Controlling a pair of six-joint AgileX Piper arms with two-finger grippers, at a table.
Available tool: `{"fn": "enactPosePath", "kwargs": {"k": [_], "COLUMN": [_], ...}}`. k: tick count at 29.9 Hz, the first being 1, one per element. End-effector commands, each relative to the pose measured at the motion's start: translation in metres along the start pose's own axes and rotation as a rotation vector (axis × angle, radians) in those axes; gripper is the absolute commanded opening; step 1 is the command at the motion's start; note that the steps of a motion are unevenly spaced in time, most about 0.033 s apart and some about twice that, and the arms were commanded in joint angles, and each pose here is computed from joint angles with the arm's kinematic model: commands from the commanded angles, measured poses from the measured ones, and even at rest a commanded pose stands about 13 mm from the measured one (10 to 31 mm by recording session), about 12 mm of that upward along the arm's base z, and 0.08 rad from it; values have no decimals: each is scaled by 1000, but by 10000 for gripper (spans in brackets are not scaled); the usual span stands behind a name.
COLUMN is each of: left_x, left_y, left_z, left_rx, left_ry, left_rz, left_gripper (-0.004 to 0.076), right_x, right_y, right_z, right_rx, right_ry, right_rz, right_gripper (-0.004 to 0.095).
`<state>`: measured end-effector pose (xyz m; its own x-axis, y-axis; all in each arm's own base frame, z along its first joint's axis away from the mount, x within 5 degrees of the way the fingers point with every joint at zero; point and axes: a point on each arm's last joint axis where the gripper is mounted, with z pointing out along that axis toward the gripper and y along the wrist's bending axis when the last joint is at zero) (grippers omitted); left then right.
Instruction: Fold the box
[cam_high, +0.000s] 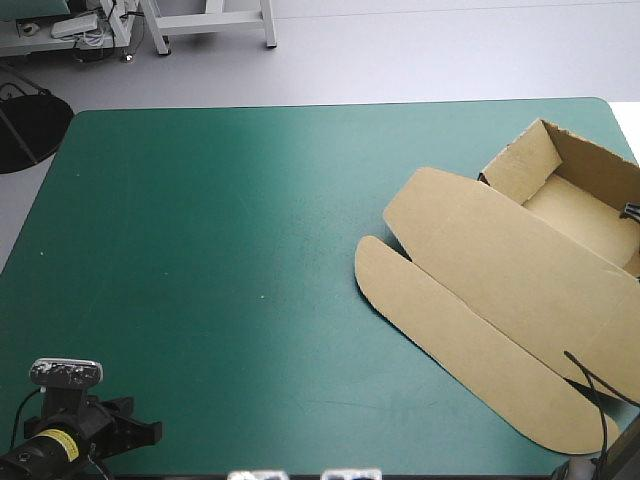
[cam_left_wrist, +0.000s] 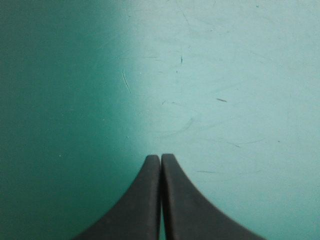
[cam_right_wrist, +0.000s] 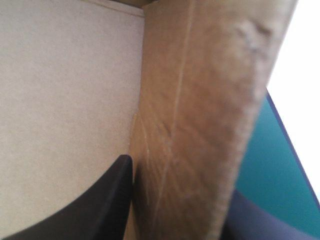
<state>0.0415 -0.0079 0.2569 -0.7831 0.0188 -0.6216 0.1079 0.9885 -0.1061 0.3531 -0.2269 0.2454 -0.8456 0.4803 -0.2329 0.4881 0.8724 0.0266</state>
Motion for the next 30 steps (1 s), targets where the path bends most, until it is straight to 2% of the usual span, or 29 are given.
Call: {"fn": "enactPosePath", "kwargs": {"k": [1,7,11,15,17,21,25,27,28,30], "left_x": [-10,-10,-10,-10,-10,-10,-10,-10,-10,-10], "left_y": [-3,-3,-3,-3,-3,-3,-3,-3,-3,-3], "left_z": [-4,-4,-4,-4,-4,-4,-4,-4,-4,-4], "left_rx": [20,20,20,20,20,20,20,20,20,20], "left_ry": [-56,-56,-56,-56,-56,-56,-56,-56,-56,-56], "left_rz": [0,0,0,0,0,0,0,0,0,0], "left_gripper": [-9,-9,-9,-9,-9,-9,-9,-9,-9,-9], "right_x": [-9,-12,-1,10,18,34,61,81,94,122], "right_y": [0,9,16,28,30,33,47,59,64,77], "right_z": [-48,-105,-133,-164,-182,-211,-239,-245,-247,-250], "right_rx": [-15,-84,-142,-231,-243,-242,-373,-427,-426,-424], "right_ry": [-108,-246,-273,-357,-401,-470,-529,-535,-534,-527], "right_rz": [-1,8,2,-63,-74,-82,-89,-142,-183,-264], "right_gripper": [367,365,355,241,170,153,103,31,-13,-12]}}
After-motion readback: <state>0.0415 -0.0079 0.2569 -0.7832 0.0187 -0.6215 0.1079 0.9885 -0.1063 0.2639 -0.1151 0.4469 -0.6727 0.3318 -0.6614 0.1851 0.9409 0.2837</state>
